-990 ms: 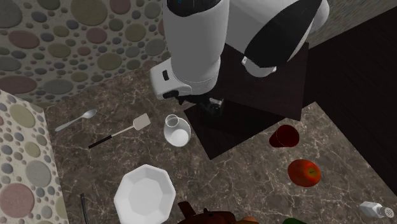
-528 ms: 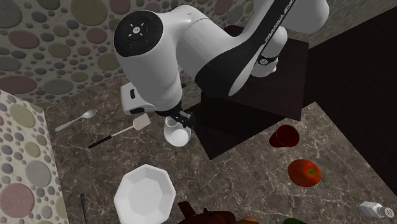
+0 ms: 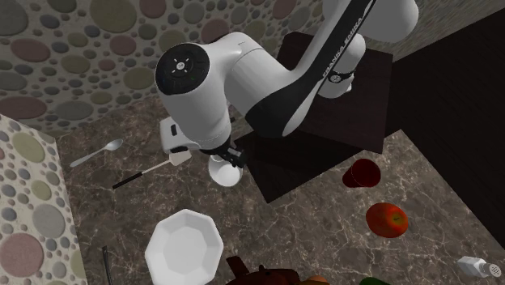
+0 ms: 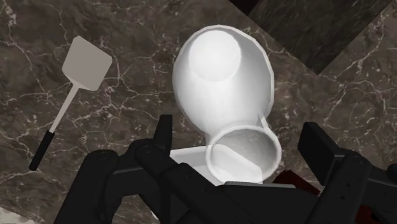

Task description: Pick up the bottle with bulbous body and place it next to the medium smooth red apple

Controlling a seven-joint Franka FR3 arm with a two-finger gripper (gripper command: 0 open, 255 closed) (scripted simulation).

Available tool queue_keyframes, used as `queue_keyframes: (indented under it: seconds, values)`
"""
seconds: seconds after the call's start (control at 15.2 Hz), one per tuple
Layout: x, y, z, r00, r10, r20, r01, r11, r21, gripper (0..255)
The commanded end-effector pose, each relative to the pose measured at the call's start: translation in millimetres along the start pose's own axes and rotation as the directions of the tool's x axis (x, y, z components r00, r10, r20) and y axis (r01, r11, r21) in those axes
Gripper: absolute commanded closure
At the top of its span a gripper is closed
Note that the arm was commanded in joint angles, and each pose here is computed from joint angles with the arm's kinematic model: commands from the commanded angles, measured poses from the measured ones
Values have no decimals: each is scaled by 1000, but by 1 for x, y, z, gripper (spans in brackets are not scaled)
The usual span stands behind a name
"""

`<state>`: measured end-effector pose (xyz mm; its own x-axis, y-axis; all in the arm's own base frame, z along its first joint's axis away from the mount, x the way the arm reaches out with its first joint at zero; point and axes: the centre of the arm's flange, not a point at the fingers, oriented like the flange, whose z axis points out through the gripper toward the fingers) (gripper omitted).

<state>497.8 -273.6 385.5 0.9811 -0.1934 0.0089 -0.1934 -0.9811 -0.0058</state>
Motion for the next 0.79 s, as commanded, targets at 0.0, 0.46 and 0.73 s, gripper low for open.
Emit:
queue_keyframes:
  seconds: [0.0, 0.46, 0.73]
  values:
    - [0, 0, 2, 1000, 0, 0, 0, 1000, 0, 0]
    - [0, 0, 2, 1000, 0, 0, 0, 1000, 0, 255]
    - [0, 0, 2, 1000, 0, 0, 0, 1000, 0, 255]
